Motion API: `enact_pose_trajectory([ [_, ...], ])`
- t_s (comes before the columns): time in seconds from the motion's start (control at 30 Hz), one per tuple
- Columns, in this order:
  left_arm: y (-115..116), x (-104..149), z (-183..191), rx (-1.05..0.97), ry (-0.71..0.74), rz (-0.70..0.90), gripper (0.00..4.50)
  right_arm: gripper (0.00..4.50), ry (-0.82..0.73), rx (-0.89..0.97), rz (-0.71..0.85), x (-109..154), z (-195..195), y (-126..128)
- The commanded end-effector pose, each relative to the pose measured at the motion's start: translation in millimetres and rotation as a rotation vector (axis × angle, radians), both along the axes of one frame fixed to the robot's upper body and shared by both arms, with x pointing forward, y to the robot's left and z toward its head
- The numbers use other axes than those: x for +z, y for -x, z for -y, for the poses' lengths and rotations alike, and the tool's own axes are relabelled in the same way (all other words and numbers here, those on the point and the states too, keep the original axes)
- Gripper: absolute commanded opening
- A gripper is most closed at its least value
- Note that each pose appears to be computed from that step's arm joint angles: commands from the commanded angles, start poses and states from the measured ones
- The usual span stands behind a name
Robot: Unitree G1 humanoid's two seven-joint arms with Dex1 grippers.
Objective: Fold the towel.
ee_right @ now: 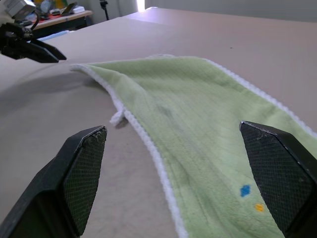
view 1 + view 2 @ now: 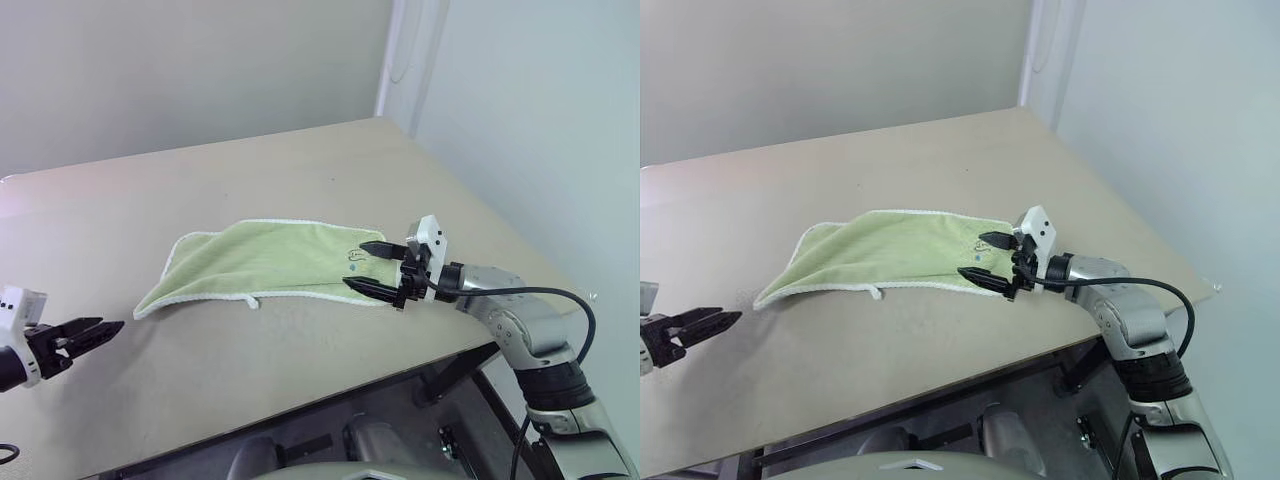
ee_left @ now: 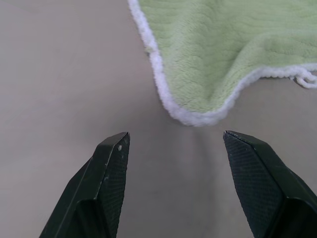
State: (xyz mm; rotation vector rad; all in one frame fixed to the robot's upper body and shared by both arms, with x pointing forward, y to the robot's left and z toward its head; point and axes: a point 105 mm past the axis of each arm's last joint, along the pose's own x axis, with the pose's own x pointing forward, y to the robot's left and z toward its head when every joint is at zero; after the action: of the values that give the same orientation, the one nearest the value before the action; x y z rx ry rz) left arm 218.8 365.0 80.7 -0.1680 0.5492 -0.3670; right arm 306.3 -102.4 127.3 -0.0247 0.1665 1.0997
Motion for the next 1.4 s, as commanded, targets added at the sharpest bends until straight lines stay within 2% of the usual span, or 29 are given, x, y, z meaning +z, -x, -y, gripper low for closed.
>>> enact_pose_trajectory([
  [0.03,-7,6,7,-0.02,-0.008,0.03,3.18,4.5,-0.023,0.001,0.067,17,2,-5],
  [0.27,-13,9,11,-0.037,0.016,0.049,3.18,4.5,-0.055,-0.017,0.058,16,-1,-9],
  [0.43,-19,9,16,-0.092,-0.032,0.044,3.18,4.5,-0.011,-0.007,0.041,7,-3,-2],
  [0.8,-44,-7,27,-0.258,-0.324,0.101,3.18,4.5,0.015,-0.083,0.083,9,-1,-8],
  [0.9,-41,-10,39,-0.38,-0.395,0.12,3.18,4.5,0.022,-0.083,0.084,8,0,-8],
  [1.07,-48,-18,39,-0.422,-0.479,0.14,3.18,4.5,0.026,-0.104,0.096,9,0,-11],
  [1.2,-50,-21,40,-0.452,-0.495,0.137,2.25,4.5,0.04,-0.109,0.094,6,1,-10],
  [1.4,-60,-20,36,-0.425,-0.482,0.177,0.02,4.5,0.108,-0.074,0.031,-5,9,1],
])
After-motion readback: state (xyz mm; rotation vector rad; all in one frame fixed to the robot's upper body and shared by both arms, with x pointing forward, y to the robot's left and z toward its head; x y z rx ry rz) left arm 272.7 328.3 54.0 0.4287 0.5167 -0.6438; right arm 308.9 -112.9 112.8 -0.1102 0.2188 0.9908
